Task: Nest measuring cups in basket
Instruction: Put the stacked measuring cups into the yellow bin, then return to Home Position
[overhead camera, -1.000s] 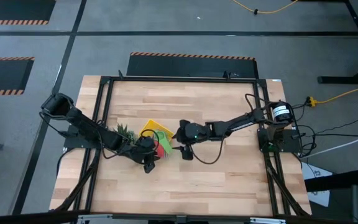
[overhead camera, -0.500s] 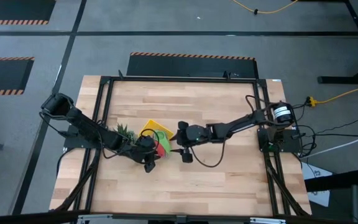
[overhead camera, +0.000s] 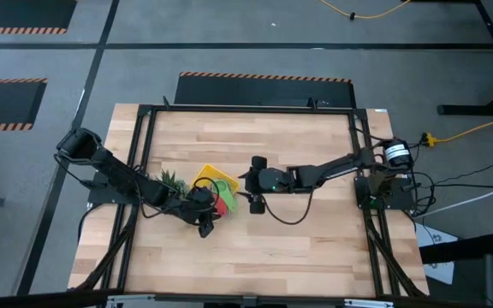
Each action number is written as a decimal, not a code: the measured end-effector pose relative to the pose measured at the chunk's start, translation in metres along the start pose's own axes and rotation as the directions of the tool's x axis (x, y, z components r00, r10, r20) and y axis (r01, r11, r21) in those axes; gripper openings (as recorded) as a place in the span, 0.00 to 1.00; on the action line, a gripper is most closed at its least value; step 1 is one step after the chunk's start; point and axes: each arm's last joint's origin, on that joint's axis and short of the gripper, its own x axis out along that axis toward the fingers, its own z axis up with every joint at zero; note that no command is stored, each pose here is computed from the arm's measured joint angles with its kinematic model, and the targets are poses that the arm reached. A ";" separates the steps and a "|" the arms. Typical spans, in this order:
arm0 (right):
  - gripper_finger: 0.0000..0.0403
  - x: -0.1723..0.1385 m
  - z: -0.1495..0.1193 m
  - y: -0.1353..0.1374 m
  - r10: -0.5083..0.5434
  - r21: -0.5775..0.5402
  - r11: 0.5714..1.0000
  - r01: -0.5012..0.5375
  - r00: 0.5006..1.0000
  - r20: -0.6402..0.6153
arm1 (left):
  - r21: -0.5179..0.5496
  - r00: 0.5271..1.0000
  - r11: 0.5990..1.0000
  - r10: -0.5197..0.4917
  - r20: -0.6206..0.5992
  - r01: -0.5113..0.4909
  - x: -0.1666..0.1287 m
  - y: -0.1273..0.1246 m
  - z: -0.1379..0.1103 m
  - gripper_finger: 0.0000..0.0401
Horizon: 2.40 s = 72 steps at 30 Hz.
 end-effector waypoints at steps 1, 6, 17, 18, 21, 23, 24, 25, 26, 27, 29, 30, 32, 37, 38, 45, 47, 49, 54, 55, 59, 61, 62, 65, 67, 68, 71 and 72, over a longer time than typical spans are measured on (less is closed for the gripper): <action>0.62 0.000 -0.002 -0.001 -0.006 0.000 1.000 0.006 1.000 -0.023 | 0.000 1.000 1.000 0.000 0.000 0.000 0.000 0.000 0.000 0.29; 0.62 0.012 -0.012 0.002 0.000 0.052 0.999 0.002 0.999 -0.040 | -0.001 1.000 1.000 -0.001 0.002 0.001 0.000 0.000 0.000 0.29; 0.62 0.036 -0.023 0.018 0.144 0.115 0.982 -0.150 0.988 0.061 | -0.003 1.000 1.000 -0.004 0.009 0.004 0.000 0.000 0.001 0.29; 0.62 0.037 -0.022 0.019 0.154 0.123 0.979 -0.163 0.985 0.078 | -0.004 1.000 1.000 -0.005 0.009 0.005 0.000 -0.001 0.001 0.29; 0.62 0.036 -0.021 0.023 0.162 0.128 0.977 -0.173 0.982 0.093 | -0.004 1.000 1.000 -0.004 0.010 0.004 0.000 0.000 0.001 0.29; 0.62 0.036 -0.022 0.024 0.166 0.122 0.977 -0.176 0.982 0.086 | -0.004 1.000 1.000 -0.005 0.010 0.005 0.000 0.000 0.001 0.29; 0.62 0.036 -0.022 0.025 0.168 0.121 0.977 -0.177 0.982 0.083 | -0.004 1.000 1.000 -0.006 0.008 0.006 0.000 -0.001 0.001 0.29; 0.62 0.036 -0.022 0.025 0.168 0.121 0.977 -0.178 0.982 0.083 | -0.004 1.000 1.000 -0.008 0.007 0.008 0.000 -0.001 0.001 0.29; 0.62 0.036 -0.022 0.025 0.169 0.120 0.977 -0.178 0.982 0.085 | -0.002 1.000 1.000 -0.008 0.007 0.008 0.000 -0.001 0.001 0.29; 0.62 0.036 -0.022 0.025 0.169 0.120 0.977 -0.178 0.982 0.085 | 0.009 1.000 1.000 -0.010 0.005 0.010 0.000 -0.001 0.000 0.29; 0.62 0.035 -0.021 0.024 0.169 0.123 0.976 -0.178 0.982 0.080 | 0.032 1.000 0.999 -0.021 0.006 0.021 -0.002 -0.003 0.000 0.29; 0.62 0.032 -0.019 0.023 0.172 0.123 0.976 -0.181 0.982 0.078 | 0.038 0.999 0.999 -0.034 0.008 0.034 -0.005 -0.005 0.000 0.29; 0.62 0.022 -0.010 0.021 0.203 0.122 0.969 -0.214 0.975 0.094 | 0.037 0.997 0.997 -0.071 0.016 0.071 -0.011 -0.009 0.001 0.29; 0.62 -0.016 0.020 0.011 0.289 0.109 0.945 -0.307 0.945 0.152 | 0.038 0.981 0.983 -0.184 0.066 0.182 -0.036 -0.018 0.011 0.29; 0.62 -0.025 0.026 0.008 0.290 0.107 0.945 -0.308 0.944 0.160 | 0.052 0.975 0.978 -0.207 0.086 0.203 -0.042 -0.019 0.015 0.29; 0.62 -0.092 0.063 -0.017 0.256 0.034 0.960 -0.277 0.923 0.287 | 0.305 0.885 0.937 -0.284 0.369 0.173 -0.091 -0.021 0.066 0.29; 0.62 -0.113 0.071 -0.025 0.246 0.026 0.963 -0.268 0.913 0.325 | 0.369 0.848 0.919 -0.301 0.437 0.136 -0.109 -0.019 0.080 0.29; 0.62 -0.132 0.076 -0.031 0.238 0.026 0.964 -0.264 0.903 0.358 | 0.417 0.806 0.903 -0.318 0.499 0.098 -0.128 -0.017 0.093 0.29; 0.62 -0.177 0.084 -0.042 0.223 0.021 0.966 -0.257 0.876 0.428 | 0.514 0.710 0.858 -0.367 0.601 0.009 -0.170 -0.010 0.108 0.29; 0.62 -0.185 0.085 -0.044 0.222 0.021 0.966 -0.256 0.873 0.434 | 0.528 0.692 0.849 -0.375 0.616 -0.010 -0.177 -0.008 0.109 0.29; 0.62 -0.221 0.083 -0.053 0.214 0.020 0.967 -0.252 0.858 0.467 | 0.557 0.652 0.827 -0.383 0.654 -0.073 -0.198 0.002 0.109 0.29; 0.62 -0.238 0.081 -0.057 0.211 0.020 0.968 -0.251 0.852 0.478 | 0.553 0.629 0.830 -0.389 0.673 -0.078 -0.208 0.007 0.109 0.29; 0.62 -0.246 0.079 -0.059 0.211 0.020 0.968 -0.251 0.852 0.479 | 0.555 0.622 0.827 -0.390 0.679 -0.087 -0.212 0.010 0.109 0.29; 0.62 -0.268 0.072 -0.063 0.210 0.020 0.968 -0.251 0.849 0.485 | 0.572 0.628 0.809 -0.376 0.681 -0.136 -0.220 0.018 0.105 0.29; 0.62 -0.282 0.068 -0.066 0.208 0.020 0.968 -0.250 0.847 0.490 | 0.570 0.645 0.806 -0.351 0.679 -0.161 -0.224 0.024 0.102 0.29; 0.62 -0.288 0.065 -0.067 0.209 0.020 0.968 -0.250 0.846 0.490 | 0.565 0.652 0.807 -0.336 0.680 -0.173 -0.227 0.028 0.101 0.29; 0.62 -0.305 0.058 -0.071 0.207 0.020 0.968 -0.249 0.843 0.496 | 0.546 0.667 0.812 -0.293 0.685 -0.205 -0.234 0.038 0.096 0.29; 0.62 -0.310 0.055 -0.072 0.207 0.020 0.968 -0.249 0.843 0.497 | 0.548 0.674 0.810 -0.287 0.681 -0.209 -0.235 0.040 0.094 0.29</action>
